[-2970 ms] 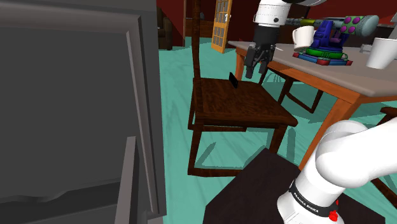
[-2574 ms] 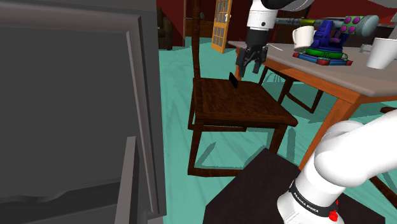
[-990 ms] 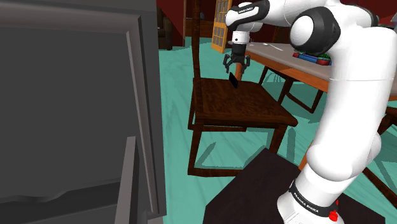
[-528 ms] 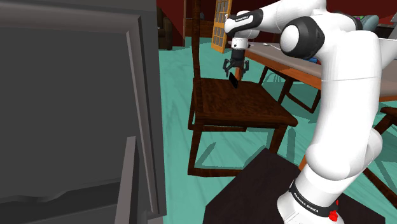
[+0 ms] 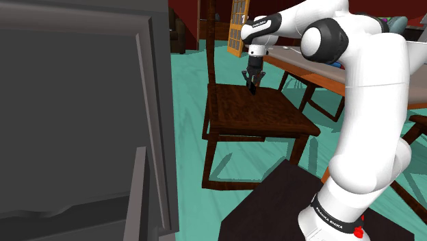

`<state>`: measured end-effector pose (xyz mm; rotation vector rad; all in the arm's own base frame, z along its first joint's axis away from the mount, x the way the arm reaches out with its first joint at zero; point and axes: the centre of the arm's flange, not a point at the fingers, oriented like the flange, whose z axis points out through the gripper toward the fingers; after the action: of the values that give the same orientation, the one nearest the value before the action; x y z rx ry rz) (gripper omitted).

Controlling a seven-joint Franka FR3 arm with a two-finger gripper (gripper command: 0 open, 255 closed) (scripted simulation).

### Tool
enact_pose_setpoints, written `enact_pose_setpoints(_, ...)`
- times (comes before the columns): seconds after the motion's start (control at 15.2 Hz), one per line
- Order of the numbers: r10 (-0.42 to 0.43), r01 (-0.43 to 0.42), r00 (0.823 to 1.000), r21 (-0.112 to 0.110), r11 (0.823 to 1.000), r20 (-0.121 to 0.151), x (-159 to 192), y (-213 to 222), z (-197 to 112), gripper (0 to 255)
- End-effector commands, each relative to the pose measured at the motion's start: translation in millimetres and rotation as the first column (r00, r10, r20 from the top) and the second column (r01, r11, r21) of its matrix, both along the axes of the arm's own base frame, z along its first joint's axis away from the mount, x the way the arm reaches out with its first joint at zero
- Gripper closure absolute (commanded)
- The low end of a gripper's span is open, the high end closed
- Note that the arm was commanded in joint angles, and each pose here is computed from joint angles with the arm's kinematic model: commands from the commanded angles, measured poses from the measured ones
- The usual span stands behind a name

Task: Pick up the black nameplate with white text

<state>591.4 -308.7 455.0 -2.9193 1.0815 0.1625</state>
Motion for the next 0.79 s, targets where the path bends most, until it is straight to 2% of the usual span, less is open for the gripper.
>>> enact_pose_setpoints(0.0,0.0,0.0,1.0,0.0,1.0,0.0,0.0,0.1,-0.1,255)
enact_pose_setpoints(0.33,0.0,0.0,1.0,0.0,1.0,0.0,-0.7,0.4,-0.7,255)
enact_pose_setpoints(0.73,0.0,0.0,1.0,0.0,1.0,0.0,-0.7,0.4,31.0,255)
